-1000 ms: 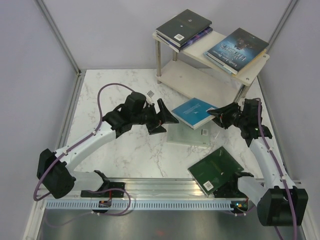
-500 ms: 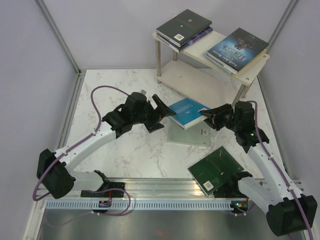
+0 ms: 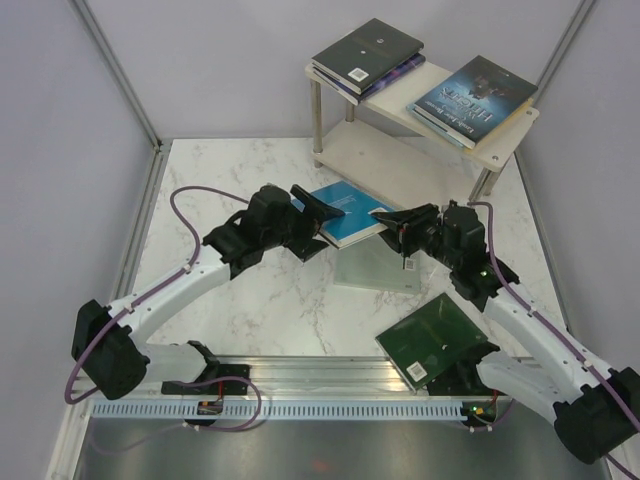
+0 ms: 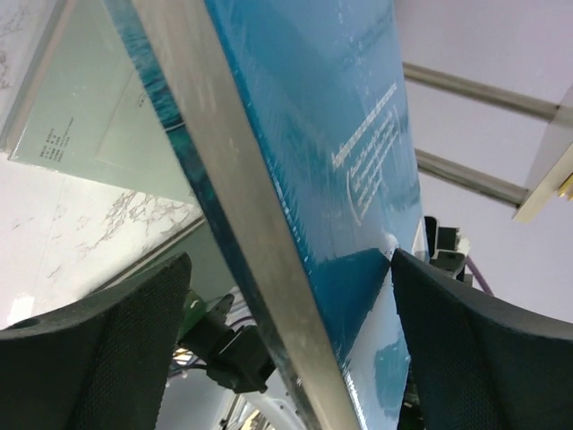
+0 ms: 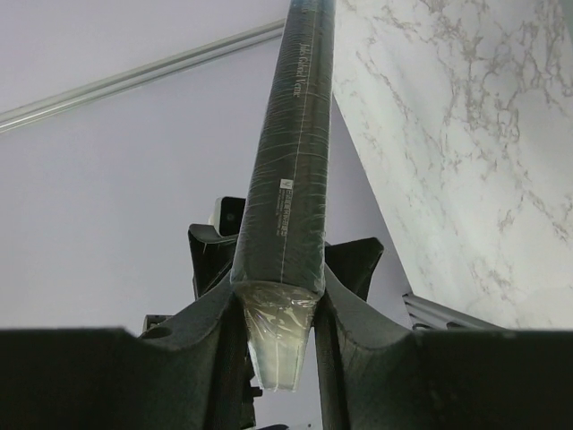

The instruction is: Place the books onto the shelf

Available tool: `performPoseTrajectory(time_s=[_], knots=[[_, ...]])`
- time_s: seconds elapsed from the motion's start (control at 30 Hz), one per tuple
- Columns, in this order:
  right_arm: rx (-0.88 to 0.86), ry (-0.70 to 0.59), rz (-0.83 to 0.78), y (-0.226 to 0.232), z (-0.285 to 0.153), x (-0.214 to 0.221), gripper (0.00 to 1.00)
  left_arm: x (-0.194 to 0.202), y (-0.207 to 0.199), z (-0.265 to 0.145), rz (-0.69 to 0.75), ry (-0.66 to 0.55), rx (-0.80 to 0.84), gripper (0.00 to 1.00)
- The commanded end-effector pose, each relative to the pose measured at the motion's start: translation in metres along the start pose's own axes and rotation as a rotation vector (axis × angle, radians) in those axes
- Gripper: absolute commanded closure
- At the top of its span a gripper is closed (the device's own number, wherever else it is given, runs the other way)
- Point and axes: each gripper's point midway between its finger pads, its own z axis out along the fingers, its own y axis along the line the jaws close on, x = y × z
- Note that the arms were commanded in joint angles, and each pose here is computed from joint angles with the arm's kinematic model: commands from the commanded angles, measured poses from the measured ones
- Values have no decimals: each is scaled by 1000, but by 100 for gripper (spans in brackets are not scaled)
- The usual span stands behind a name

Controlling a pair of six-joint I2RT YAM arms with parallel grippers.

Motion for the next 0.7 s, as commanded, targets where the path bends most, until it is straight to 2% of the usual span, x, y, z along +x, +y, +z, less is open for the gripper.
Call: performPoseTrajectory(time_s=[0.0, 0.03, 0.1, 0.13, 0.2, 0.23, 0.3, 0.33, 0.4, 0.47, 0.53, 0.63, 0.67], knots=[[-358, 72, 31, 103, -26, 27, 100, -19, -20, -4, -75, -79, 47, 8], [-360, 74, 31, 104, -25, 29, 100, -21, -21, -5, -80, -85, 47, 16], [-361, 79, 31, 106, -25, 34, 100, -29, -22, -5, -86, -102, 45, 25], [-360, 83, 35, 105, -25, 35, 100, -33, -24, -6, -89, -109, 43, 35], [-354, 95, 47, 103, -24, 39, 100, -40, -25, -7, -89, -125, 45, 44], [-372, 103, 50, 106, -25, 41, 100, -43, -26, -7, -92, -130, 46, 55], [-376, 120, 81, 103, -23, 45, 100, -49, -26, -8, -96, -144, 47, 64], [-404, 135, 87, 108, -24, 48, 100, -51, -26, -8, -97, -145, 47, 72], [-399, 160, 86, 106, -21, 54, 100, -55, -28, -10, -92, -153, 52, 80], [-409, 175, 60, 109, -20, 58, 100, -60, -32, -13, -80, -160, 65, 94], [-409, 202, 38, 111, -20, 64, 99, -63, -36, -16, -51, -155, 76, 98], [-394, 219, 21, 105, -19, 67, 53, -70, -41, -27, -12, -170, 101, 98], [-384, 224, 18, 100, -17, 68, 28, -77, -43, -31, -4, -184, 109, 98]])
